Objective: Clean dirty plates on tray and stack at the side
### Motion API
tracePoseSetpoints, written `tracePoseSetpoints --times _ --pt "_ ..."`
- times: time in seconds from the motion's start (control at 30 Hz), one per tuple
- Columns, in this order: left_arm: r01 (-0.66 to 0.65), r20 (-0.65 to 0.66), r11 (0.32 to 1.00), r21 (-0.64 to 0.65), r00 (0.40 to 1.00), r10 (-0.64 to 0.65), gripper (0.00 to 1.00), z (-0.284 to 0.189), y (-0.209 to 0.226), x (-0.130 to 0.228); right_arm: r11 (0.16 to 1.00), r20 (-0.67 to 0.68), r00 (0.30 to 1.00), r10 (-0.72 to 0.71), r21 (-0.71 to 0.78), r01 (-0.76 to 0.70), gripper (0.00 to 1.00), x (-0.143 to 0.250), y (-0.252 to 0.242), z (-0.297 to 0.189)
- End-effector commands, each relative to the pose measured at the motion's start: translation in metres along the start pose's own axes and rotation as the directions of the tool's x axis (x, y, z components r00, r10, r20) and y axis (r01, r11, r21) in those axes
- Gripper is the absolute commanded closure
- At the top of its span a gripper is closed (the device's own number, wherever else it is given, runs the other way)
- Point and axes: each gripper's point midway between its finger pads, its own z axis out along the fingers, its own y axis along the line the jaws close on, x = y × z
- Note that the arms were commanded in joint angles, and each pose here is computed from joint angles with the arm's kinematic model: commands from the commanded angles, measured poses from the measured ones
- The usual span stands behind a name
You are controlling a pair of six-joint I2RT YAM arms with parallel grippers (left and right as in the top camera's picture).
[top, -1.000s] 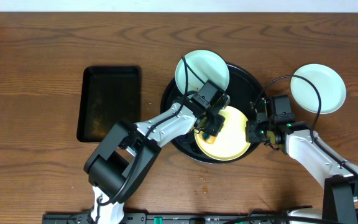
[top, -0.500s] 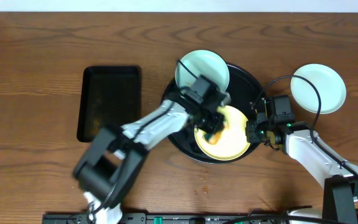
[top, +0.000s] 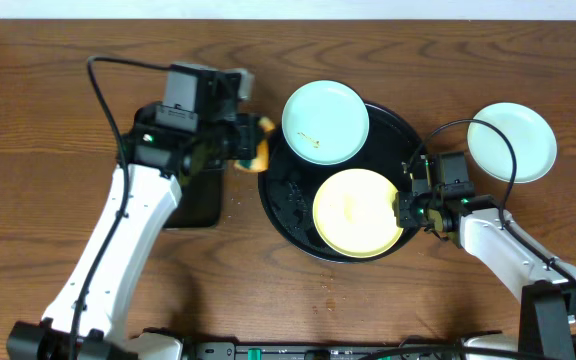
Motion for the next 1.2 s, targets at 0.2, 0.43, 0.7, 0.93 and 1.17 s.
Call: tracePoseSetpoints --times 0.2,0.43,0.7,0.93,1.17 --pt "0.160 -0.052 0.917 -0.364 0.980 -0.192 0.93 0.012 0.114 0.021 1.000 -0.028 1.000 0.012 0.010 -0.012 0.99 0.005 -0.005 0.010" --pt "0.169 -0.116 0.905 -0.390 0.966 -0.230 0.92 0.033 0.129 0.034 0.994 0.117 0.992 -0.046 0.105 0.033 0.99 -0.060 -0.003 -0.048" --pt "0.150 -0.083 0.863 -0.482 0.973 -0.215 0.92 0.028 0.147 0.029 0.856 0.164 0.946 -0.280 0.489 0.169 0.99 -0.107 -0.006 -0.148" --pt "0.143 -0.059 0.843 -0.519 0.978 -0.202 0.93 0.025 0.154 0.025 0.425 0.072 0.786 -0.614 0.870 0.252 0.99 -0.116 0.043 -0.208" --pt "0.073 -0.062 0.754 -0.653 0.987 -0.149 0.92 0.018 0.185 0.022 0.599 0.169 0.758 -0.630 0.727 0.336 0.99 -0.105 0.091 -0.176"
